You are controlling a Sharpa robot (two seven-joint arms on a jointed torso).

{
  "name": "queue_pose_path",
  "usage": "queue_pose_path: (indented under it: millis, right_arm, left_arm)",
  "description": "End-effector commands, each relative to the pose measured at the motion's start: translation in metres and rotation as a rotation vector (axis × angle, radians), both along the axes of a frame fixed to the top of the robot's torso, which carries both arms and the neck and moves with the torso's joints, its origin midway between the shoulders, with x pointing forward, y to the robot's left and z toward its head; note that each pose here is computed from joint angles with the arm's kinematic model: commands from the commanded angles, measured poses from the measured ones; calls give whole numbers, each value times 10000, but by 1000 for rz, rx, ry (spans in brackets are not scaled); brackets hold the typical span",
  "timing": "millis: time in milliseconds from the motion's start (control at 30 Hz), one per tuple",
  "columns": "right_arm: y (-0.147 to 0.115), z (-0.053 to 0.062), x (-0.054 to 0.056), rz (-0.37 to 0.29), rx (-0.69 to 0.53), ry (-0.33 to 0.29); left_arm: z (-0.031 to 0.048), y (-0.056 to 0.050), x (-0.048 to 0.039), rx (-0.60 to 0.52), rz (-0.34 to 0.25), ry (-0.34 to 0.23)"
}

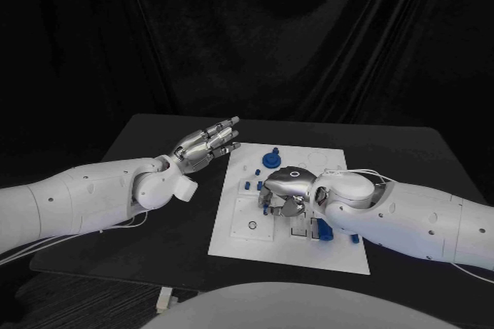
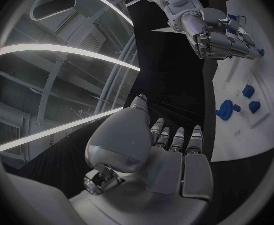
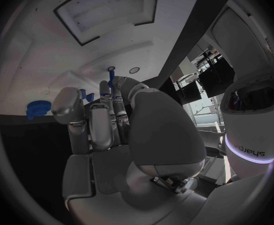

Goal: Assemble the parts on the task board

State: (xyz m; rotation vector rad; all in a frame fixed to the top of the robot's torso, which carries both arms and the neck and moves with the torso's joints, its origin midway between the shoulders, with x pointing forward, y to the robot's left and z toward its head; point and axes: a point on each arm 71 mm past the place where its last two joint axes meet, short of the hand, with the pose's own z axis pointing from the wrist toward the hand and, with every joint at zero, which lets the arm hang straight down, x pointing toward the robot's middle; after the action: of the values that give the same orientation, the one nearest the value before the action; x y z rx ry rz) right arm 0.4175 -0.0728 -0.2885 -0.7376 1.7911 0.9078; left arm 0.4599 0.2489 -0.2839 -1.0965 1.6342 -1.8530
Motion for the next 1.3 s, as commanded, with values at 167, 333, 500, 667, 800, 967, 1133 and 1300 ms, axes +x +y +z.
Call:
queue_pose_path:
  millis: [167, 333, 500, 667, 800, 967, 1133, 1300]
  right_arm:
    - [-14, -17, -16, -5, -13, 4]
    - [-24, -24, -12, -9, -18, 6]
    - [-31, -34, -3, -15, -25, 8]
    - [-39, -43, 12, -24, -25, 4]
    - [-36, -46, 15, -26, -22, 2]
    - [-22, -55, 3, -22, -22, 5]
    - [-14, -77, -14, -19, -20, 8]
    - [-10, -97, -33, -10, -26, 4]
  left_arm:
    - [-7, -24, -8, -17, -15, 4]
    - [-14, -31, -9, -17, -18, 7]
    - [-21, -37, -9, -17, -21, 10]
    - [-26, -38, -10, -16, -22, 12]
    - [-30, -36, -10, -15, -22, 14]
    - [-35, -37, -10, -14, -24, 16]
    - [-40, -38, -11, -14, -25, 18]
    - [-44, -40, -13, -13, -27, 21]
